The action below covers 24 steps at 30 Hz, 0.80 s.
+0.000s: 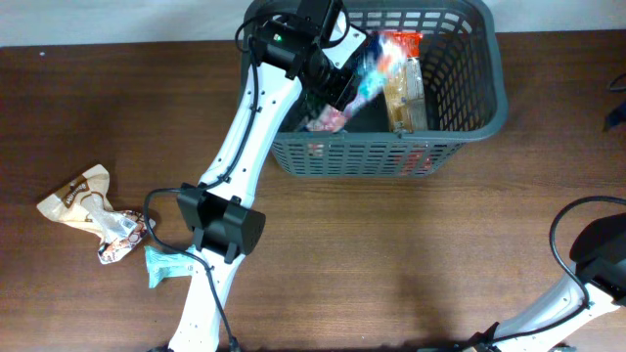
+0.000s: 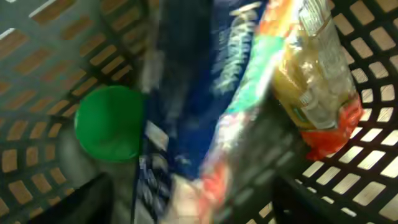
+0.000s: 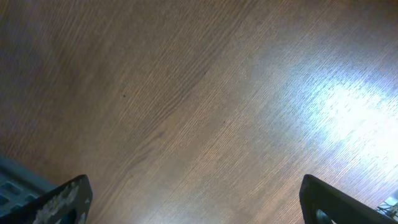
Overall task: Pack container
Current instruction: 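Lower the tissue pack into the basket and open the left gripper, then move the left gripper to the beige snack wrapper and grasp it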
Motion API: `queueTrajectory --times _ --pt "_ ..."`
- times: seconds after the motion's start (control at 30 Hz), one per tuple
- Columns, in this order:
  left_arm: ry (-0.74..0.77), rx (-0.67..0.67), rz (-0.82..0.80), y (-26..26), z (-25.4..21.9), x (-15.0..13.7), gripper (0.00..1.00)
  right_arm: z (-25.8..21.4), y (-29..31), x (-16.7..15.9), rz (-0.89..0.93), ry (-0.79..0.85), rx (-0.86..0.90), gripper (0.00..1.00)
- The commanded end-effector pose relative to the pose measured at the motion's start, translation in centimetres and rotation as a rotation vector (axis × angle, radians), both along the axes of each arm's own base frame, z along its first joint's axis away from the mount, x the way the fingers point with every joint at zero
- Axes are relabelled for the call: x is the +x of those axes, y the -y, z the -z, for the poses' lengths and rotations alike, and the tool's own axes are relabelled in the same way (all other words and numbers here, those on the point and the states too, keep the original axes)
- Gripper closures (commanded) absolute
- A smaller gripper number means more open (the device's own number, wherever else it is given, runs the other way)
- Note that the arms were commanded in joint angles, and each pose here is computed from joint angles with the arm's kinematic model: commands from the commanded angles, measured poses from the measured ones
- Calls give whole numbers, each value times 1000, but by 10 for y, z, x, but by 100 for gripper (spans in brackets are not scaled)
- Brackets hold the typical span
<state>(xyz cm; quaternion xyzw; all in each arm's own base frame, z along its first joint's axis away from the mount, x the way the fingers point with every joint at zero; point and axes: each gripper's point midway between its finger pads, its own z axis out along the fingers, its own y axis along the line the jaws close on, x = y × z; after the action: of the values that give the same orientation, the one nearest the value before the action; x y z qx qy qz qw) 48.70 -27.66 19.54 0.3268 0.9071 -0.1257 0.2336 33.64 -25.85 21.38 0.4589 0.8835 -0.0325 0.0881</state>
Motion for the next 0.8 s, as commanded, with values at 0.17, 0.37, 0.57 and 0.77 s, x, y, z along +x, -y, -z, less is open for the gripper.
queueTrajectory --times 0.17,0.37,0.57,0.77 --pt "24 -1 4 0 -11 -2 17 0 0 0 9 3 2 1" --pt "237 -66 -56 -28 -115 -8 4 0 0 0 9 3 2 1" --pt "480 -91 -302 -118 -238 -45 0 0 0 0 9 3 2 1" --pt "456 -136 -620 -212 -271 -92 0 0 0 0 9 3 2 1"
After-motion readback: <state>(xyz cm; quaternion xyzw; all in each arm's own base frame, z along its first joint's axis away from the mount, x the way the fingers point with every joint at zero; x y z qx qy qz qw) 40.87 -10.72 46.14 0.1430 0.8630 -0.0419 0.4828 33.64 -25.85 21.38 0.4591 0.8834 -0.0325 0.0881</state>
